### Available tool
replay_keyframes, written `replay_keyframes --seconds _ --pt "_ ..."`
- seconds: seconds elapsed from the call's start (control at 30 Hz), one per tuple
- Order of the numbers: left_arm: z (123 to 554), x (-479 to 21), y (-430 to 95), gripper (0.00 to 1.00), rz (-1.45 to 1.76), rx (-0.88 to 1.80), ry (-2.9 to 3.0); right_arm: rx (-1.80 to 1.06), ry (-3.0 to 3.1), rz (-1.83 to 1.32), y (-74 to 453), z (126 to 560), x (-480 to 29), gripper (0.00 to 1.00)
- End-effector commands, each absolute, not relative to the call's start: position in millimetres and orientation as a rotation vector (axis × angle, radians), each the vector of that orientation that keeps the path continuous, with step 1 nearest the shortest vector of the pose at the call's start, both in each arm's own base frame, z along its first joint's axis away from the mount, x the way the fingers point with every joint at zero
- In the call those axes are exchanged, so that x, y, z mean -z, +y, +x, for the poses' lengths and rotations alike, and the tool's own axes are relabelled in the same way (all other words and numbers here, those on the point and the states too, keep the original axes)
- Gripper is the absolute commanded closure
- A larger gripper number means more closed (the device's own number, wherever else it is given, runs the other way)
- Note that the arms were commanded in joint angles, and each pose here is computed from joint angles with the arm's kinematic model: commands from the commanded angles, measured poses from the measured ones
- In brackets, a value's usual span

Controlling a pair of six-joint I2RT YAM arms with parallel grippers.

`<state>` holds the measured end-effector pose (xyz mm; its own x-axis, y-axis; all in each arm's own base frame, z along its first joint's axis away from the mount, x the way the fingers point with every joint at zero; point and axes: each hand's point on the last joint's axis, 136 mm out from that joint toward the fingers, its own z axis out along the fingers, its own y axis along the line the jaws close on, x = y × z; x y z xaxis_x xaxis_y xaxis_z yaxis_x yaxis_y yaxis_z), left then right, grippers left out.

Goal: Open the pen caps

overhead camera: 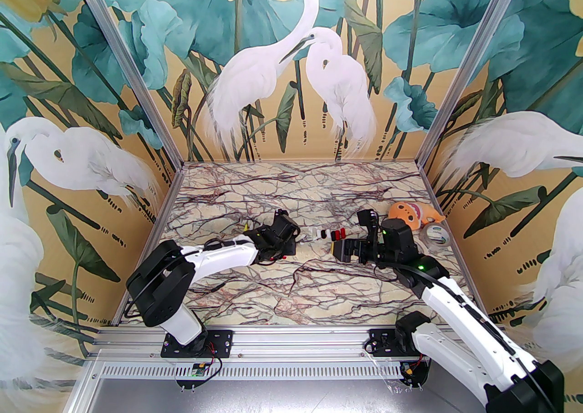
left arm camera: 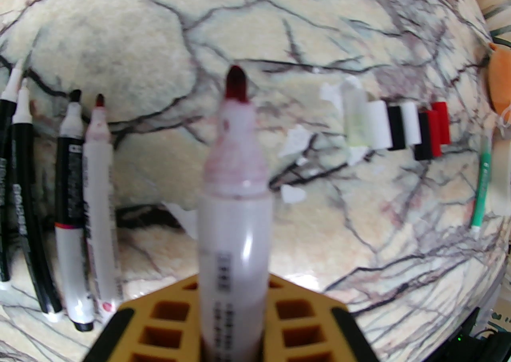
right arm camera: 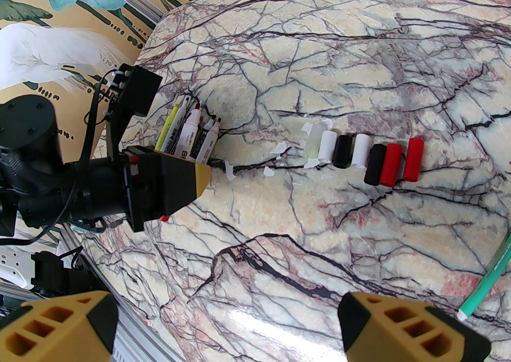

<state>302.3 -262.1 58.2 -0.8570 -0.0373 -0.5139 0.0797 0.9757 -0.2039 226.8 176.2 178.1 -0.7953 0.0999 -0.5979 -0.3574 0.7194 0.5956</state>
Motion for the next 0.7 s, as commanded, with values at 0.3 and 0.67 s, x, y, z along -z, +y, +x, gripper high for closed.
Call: replay_keyframes --seconds 0.3,0.67 --pt "316 -44 -241 0.82 0.099 -0.012 2.587 -0.962 2.325 -0.219 175 219 -174 0.01" --pt "317 -30 -242 0.81 0.124 -0.057 2.605 -0.967 2.340 -0.216 176 218 -169 0.01"
